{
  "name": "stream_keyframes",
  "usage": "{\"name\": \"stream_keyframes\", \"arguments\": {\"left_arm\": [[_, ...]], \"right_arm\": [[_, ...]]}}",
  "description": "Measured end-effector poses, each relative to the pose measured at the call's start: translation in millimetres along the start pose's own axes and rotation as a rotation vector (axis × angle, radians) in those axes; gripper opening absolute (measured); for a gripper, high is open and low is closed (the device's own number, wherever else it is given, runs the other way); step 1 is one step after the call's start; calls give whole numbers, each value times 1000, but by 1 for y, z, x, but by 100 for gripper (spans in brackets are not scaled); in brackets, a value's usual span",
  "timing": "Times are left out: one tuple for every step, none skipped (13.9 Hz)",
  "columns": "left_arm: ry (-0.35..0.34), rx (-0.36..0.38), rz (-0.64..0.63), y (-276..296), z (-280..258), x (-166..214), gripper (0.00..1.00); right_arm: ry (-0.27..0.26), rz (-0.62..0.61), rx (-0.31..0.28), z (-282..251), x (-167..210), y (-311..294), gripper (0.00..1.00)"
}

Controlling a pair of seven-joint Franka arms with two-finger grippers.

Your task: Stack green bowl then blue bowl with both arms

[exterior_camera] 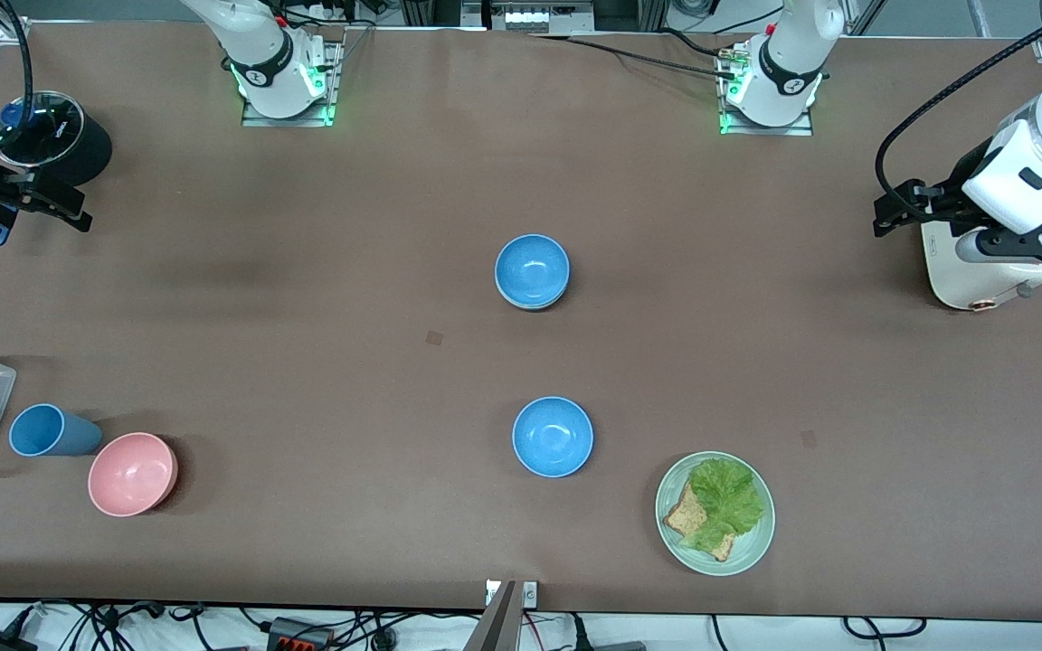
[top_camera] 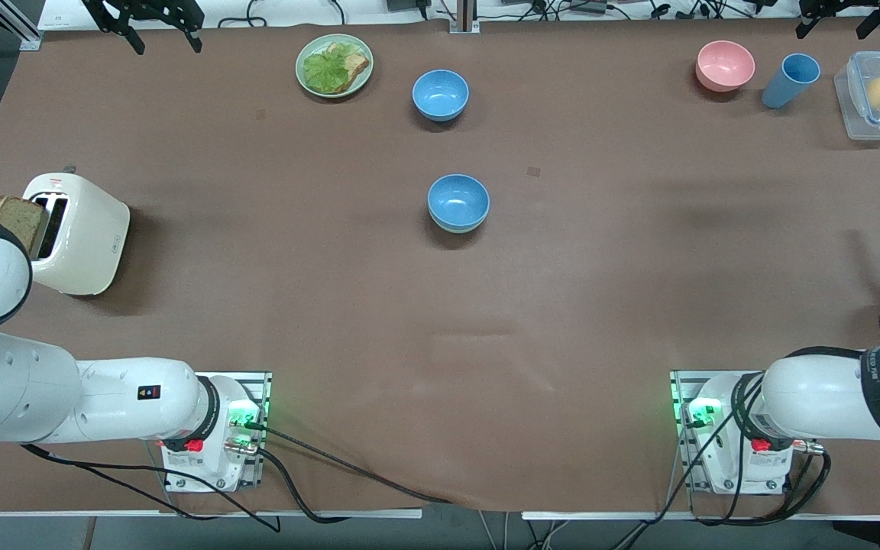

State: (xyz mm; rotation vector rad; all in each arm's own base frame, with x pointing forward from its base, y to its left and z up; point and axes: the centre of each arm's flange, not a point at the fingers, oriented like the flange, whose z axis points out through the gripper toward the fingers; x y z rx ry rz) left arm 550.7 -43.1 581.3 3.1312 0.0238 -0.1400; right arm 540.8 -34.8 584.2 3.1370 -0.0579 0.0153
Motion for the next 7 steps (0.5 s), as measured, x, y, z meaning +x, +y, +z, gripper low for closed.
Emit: {"name": "stream_keyframes", "arguments": {"left_arm": [[0,0,4,2,0,0,100],[1,1,7,4,0,0,100],[1,1,9,5,0,0,100],[2,1,9,5,0,0,100],[2,1,9,4,0,0,100],[2,1,9,3,0,0,100],[2,1,9,3,0,0,100]], "right_arm": [[0,0,0,0,0,0,100],[0,0,0,0,0,0,100],[0,0,0,0,0,0,100],[0,0,0,0,0,0,100],[0,0,0,0,0,0,100],[0,0,0,0,0,0,100],[0,0,0,0,0,0,100]]}}
